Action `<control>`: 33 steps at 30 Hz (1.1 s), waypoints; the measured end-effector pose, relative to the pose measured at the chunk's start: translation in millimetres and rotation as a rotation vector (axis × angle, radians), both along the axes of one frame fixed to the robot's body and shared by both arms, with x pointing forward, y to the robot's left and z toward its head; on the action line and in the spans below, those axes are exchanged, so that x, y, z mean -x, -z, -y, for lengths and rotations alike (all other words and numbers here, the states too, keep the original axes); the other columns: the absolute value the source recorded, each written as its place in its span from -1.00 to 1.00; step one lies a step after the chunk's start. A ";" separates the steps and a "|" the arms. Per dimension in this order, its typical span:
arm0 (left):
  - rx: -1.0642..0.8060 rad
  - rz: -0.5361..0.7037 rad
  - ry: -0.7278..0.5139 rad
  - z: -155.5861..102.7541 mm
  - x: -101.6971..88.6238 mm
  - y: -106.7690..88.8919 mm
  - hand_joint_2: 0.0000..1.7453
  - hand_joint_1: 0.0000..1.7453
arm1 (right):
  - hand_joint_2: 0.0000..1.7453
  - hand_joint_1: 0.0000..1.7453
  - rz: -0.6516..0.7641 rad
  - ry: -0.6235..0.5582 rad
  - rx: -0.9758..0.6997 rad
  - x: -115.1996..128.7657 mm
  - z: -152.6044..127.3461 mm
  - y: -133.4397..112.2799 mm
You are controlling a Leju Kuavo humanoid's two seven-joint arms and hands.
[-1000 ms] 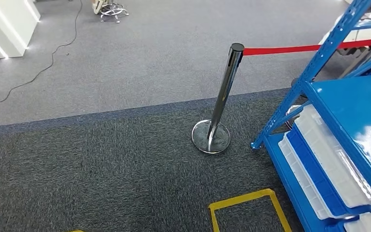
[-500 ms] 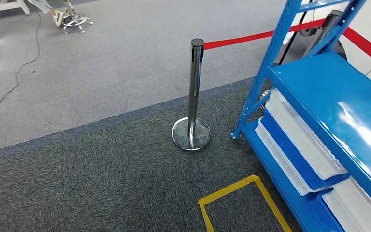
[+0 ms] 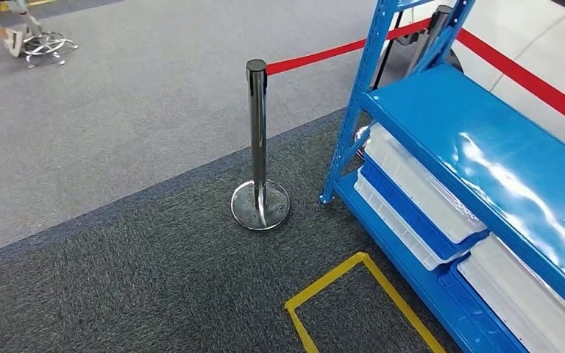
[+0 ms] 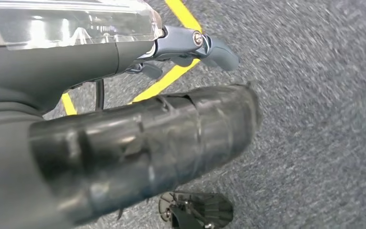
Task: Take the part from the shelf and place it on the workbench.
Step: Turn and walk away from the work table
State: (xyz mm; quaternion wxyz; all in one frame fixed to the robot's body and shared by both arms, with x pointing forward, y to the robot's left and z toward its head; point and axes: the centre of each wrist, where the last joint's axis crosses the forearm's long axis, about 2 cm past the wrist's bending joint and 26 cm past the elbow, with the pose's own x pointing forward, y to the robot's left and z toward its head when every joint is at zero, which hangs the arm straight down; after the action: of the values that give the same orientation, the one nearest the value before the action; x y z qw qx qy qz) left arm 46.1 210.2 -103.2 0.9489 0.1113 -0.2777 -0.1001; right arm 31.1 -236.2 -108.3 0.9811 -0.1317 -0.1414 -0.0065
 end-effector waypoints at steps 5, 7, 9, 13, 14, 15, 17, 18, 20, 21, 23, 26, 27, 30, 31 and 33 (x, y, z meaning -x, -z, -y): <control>0.000 -0.004 0.000 0.1 1.9 0.2 -1.00 -1.00 | -1.00 -1.00 0.000 0.000 0.000 -0.2 0.0 0.0; 0.000 -0.003 0.000 0.2 1.3 0.1 -1.00 -1.00 | -1.00 -1.00 0.000 0.000 0.000 0.1 0.0 0.0; 0.001 -0.001 0.000 0.3 0.6 0.0 -1.00 -1.00 | -1.00 -1.00 0.002 0.000 0.000 -0.9 0.0 -0.1; 0.002 0.004 0.000 0.9 -2.2 -0.4 -1.00 -1.00 | -1.00 -1.00 0.001 0.000 0.000 -0.7 0.1 0.0; 0.002 0.005 0.000 1.0 -2.4 -0.4 -1.00 -1.00 | -1.00 -1.00 0.002 0.000 0.000 -1.2 0.1 -0.1; 0.002 0.004 0.000 0.9 -2.2 -0.4 -1.00 -1.00 | -1.00 -1.00 0.004 0.000 0.000 -1.8 0.0 -0.2; 0.002 0.002 0.000 0.8 -0.9 -0.2 -1.00 -1.00 | -1.00 -1.00 0.005 0.000 0.000 -2.7 0.0 -0.3; 0.001 0.000 0.000 0.8 -0.1 -0.1 -1.00 -1.00 | -1.00 -1.00 0.005 0.000 0.000 -2.7 0.0 -0.2; 0.001 -0.003 0.000 0.7 1.3 0.0 -1.00 -1.00 | -1.00 -1.00 0.004 0.000 0.000 -2.1 0.0 -0.2; 0.001 -0.003 0.000 0.7 1.4 0.1 -1.00 -1.00 | -1.00 -1.00 0.004 0.000 0.000 -2.1 0.0 -0.2; 0.000 -0.003 0.000 -0.2 1.8 0.3 -1.00 -1.00 | -1.00 -1.00 0.005 0.000 -0.001 -2.6 -0.6 -0.3; -0.002 0.001 0.001 -1.0 -0.3 0.1 -1.00 -1.00 | -1.00 -1.00 0.003 0.000 -0.003 -1.8 -1.6 -0.3; -0.001 0.003 0.001 -0.7 -1.3 -0.1 -1.00 -1.00 | -1.00 -1.00 0.001 0.000 -0.003 -0.4 -1.6 -0.2; 0.000 0.002 0.000 -0.1 -1.1 -0.1 -1.00 -1.00 | -1.00 -1.00 -0.001 0.000 -0.002 0.7 -1.3 -0.1; -0.001 0.001 0.000 -0.3 -0.3 0.0 -1.00 -1.00 | -1.00 -1.00 0.000 0.000 -0.002 -0.1 -1.2 -0.1; 0.000 -0.003 0.000 -0.2 1.5 0.2 -1.00 -1.00 | -1.00 -1.00 0.002 -0.001 -0.003 -1.1 -1.2 -0.2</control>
State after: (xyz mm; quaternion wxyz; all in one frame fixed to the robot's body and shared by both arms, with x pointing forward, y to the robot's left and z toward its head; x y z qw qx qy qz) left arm 44.6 210.4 -103.4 0.9493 0.1110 -0.2764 -0.1003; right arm 32.2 -235.0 -108.1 0.9812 -0.1302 -0.1426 -0.0066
